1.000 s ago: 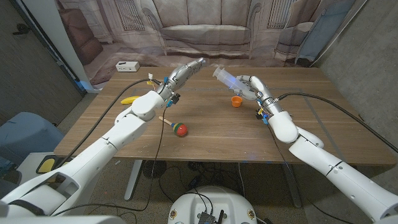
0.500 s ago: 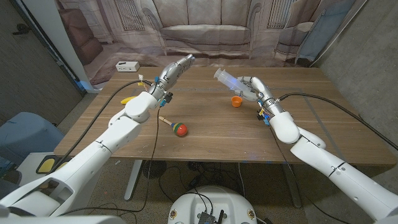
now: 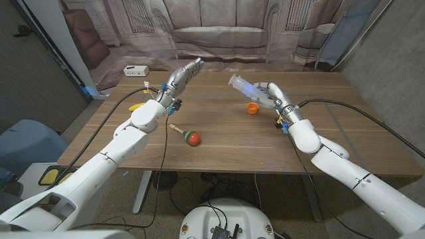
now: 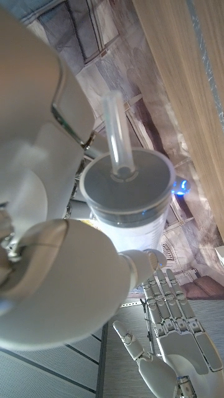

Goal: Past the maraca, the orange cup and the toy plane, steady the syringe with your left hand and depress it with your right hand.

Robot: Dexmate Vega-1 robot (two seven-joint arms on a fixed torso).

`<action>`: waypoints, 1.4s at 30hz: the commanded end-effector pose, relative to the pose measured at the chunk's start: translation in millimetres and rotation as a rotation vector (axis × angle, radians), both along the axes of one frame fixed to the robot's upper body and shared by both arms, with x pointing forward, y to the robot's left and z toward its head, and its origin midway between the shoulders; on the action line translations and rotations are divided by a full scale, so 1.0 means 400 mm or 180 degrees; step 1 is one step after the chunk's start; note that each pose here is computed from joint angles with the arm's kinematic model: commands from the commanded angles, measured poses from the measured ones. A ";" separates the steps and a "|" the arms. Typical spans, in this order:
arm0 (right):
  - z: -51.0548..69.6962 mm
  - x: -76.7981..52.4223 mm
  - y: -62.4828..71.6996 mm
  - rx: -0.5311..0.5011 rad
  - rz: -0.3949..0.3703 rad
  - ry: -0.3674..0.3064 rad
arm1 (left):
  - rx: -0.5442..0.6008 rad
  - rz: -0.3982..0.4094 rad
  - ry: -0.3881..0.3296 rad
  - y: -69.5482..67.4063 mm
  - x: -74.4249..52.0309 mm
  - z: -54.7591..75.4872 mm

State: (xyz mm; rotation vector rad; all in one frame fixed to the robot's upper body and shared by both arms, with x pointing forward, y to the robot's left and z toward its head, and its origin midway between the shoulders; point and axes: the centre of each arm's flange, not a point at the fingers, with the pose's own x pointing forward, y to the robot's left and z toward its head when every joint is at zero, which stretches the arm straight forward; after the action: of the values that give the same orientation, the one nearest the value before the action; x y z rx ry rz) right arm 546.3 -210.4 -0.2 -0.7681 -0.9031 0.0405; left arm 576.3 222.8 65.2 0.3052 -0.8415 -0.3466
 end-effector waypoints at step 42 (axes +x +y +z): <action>-0.060 0.020 0.043 -0.0350 -0.0281 0.0144 | 0.0011 -0.0027 0.0063 0.009 0.002 -0.015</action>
State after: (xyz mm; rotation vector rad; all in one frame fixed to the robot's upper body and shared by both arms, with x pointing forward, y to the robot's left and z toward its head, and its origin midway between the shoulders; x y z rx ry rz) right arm 553.0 -196.8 -17.3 -0.8835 -0.8395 0.0392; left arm 576.6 226.1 60.6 0.3005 -0.8302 -0.3532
